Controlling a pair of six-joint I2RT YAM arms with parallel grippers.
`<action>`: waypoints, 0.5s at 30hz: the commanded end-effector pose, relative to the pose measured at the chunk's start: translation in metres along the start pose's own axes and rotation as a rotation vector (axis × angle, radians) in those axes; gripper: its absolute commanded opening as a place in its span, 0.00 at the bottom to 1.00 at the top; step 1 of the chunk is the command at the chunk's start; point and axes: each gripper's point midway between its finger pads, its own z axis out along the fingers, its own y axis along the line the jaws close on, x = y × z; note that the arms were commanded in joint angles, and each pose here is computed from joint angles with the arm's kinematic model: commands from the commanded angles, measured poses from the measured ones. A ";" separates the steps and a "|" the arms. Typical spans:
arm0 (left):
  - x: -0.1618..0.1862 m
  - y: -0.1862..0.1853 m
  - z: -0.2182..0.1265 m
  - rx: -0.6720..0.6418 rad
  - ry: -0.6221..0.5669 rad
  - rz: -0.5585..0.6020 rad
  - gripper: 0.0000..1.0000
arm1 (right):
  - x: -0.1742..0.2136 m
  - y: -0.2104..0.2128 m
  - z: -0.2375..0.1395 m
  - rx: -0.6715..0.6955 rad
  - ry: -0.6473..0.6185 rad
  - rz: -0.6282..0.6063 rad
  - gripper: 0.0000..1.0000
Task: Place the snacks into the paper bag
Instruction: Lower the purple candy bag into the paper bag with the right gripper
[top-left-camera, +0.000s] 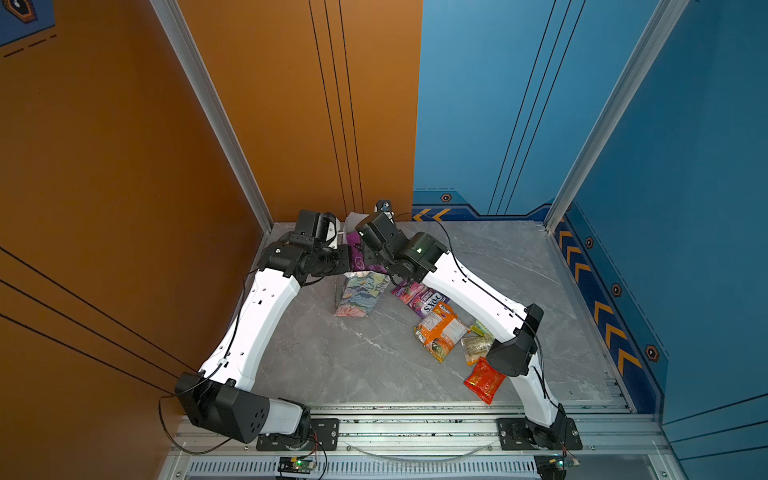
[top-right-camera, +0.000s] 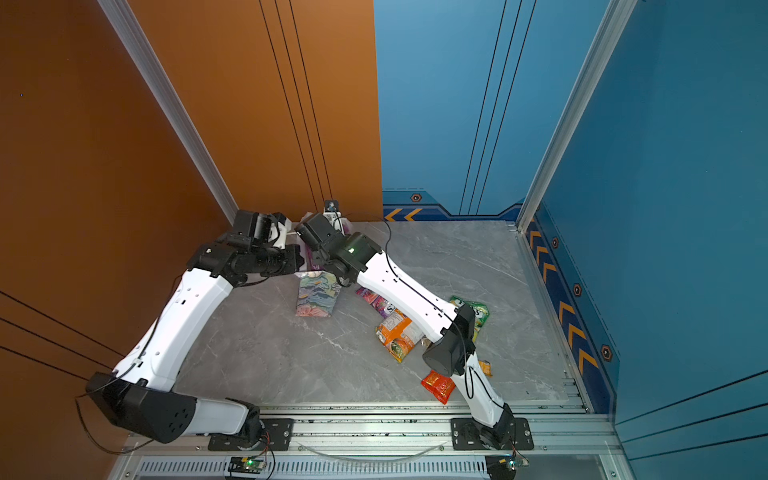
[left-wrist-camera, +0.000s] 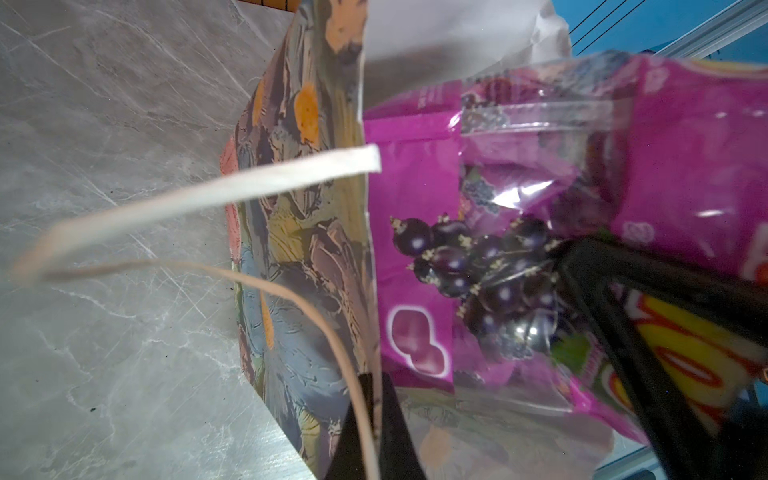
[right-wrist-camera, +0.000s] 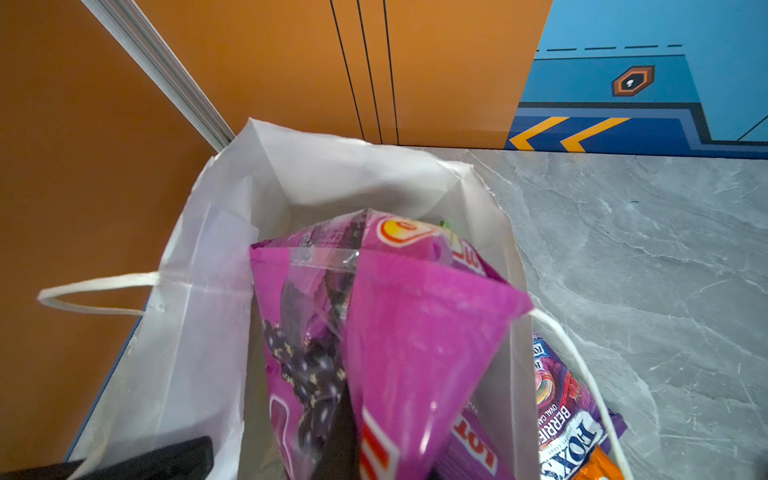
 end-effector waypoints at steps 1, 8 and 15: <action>-0.006 -0.021 -0.008 0.093 -0.045 0.056 0.00 | -0.025 -0.002 -0.006 0.007 -0.085 0.068 0.00; -0.003 -0.036 -0.010 0.135 -0.050 0.098 0.00 | -0.011 -0.002 0.012 -0.023 -0.012 0.100 0.00; 0.002 -0.042 -0.007 0.145 -0.037 0.119 0.00 | -0.001 0.000 0.028 -0.079 0.070 0.176 0.00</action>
